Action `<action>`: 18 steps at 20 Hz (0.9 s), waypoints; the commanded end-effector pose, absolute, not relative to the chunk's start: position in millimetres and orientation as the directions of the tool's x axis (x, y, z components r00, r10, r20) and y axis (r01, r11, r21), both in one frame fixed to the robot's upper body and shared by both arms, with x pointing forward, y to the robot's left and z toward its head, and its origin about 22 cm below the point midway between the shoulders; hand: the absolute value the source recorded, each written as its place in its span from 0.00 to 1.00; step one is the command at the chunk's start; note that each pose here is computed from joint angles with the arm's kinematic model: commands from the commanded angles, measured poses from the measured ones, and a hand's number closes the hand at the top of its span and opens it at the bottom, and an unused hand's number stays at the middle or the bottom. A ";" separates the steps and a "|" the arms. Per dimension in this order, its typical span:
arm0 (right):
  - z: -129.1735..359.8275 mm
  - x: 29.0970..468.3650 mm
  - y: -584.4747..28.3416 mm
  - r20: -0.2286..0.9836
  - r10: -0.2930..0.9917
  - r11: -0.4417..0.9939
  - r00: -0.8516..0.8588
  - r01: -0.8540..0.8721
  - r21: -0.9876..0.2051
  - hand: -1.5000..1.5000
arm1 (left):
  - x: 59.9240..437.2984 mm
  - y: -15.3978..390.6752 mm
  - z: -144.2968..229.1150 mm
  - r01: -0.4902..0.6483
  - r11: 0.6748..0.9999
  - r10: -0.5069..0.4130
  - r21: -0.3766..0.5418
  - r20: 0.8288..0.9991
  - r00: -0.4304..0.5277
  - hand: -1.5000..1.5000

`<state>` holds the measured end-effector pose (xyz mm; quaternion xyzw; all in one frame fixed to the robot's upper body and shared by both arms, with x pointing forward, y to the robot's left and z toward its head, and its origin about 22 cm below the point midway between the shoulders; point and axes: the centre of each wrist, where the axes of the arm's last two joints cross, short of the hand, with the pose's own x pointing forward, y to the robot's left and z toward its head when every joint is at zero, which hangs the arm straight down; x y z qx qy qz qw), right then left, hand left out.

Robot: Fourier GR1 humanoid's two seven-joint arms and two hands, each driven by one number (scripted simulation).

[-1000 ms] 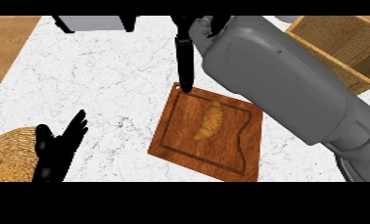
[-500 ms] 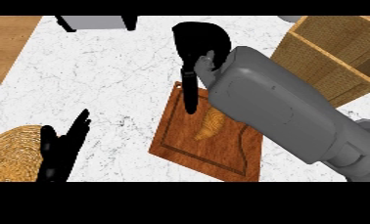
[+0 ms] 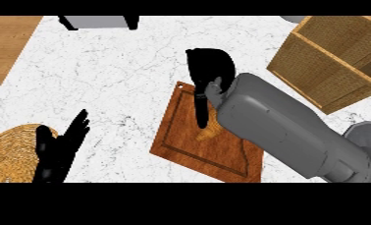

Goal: Pick the croissant from the cutting board and place it in the basket

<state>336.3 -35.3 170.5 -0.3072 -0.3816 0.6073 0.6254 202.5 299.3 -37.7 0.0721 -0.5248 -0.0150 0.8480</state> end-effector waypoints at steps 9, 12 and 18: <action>126.2 316.5 -46.6 0.032 0.994 0.084 0.107 -0.532 -0.843 0.00 | 192.3 299.3 -51.0 -0.057 0.989 -0.088 0.139 0.843 0.530 0.50; 112.9 313.0 -57.6 0.020 0.995 0.069 0.102 -0.505 -0.860 0.00 | 182.3 307.8 -57.2 -0.053 0.989 -0.087 0.136 0.842 0.532 0.50; 91.4 299.6 -51.5 0.035 0.995 0.076 0.089 -0.507 -0.859 0.00 | 207.6 295.1 -56.3 -0.063 0.988 -0.088 0.142 0.845 0.528 0.50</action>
